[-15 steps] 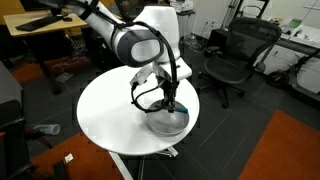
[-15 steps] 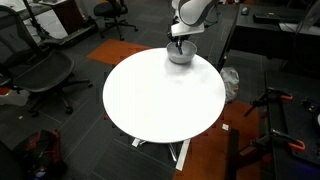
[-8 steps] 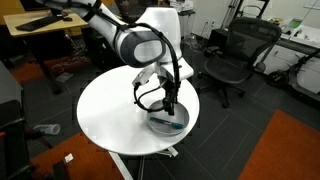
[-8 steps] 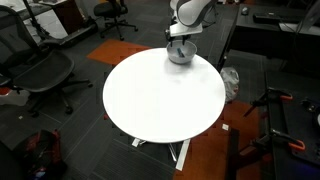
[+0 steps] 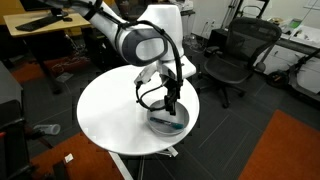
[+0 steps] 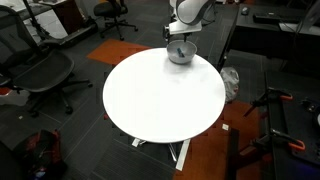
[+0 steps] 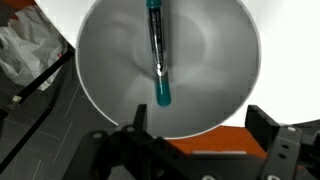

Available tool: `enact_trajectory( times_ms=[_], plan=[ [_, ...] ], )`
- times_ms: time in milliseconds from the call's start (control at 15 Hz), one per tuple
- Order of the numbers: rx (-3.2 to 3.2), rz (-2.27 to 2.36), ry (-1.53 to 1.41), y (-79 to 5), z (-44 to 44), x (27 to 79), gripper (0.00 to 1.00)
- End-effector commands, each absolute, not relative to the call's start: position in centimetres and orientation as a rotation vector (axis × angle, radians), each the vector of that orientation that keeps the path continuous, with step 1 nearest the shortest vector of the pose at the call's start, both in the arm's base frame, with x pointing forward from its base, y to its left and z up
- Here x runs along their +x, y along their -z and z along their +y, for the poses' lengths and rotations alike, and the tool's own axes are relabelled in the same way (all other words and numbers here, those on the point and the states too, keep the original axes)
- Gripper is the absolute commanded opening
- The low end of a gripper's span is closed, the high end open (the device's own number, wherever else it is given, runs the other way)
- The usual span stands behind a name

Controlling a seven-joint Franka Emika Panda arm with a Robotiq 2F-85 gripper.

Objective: Put the marker in the bowl

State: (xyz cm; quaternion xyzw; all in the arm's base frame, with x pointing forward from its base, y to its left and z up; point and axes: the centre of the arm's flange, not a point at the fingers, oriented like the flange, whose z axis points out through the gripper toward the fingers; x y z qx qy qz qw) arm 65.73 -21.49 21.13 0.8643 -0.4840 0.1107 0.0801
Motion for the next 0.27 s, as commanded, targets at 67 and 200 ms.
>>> enact_trajectory(
  times_ms=[67, 200],
  plan=[
    [2.583, -1.451, -0.331, -21.13, -21.65, 65.68, 1.0],
    [2.582, -1.452, -0.331, -21.13, -21.71, 65.66, 1.0]
  ],
)
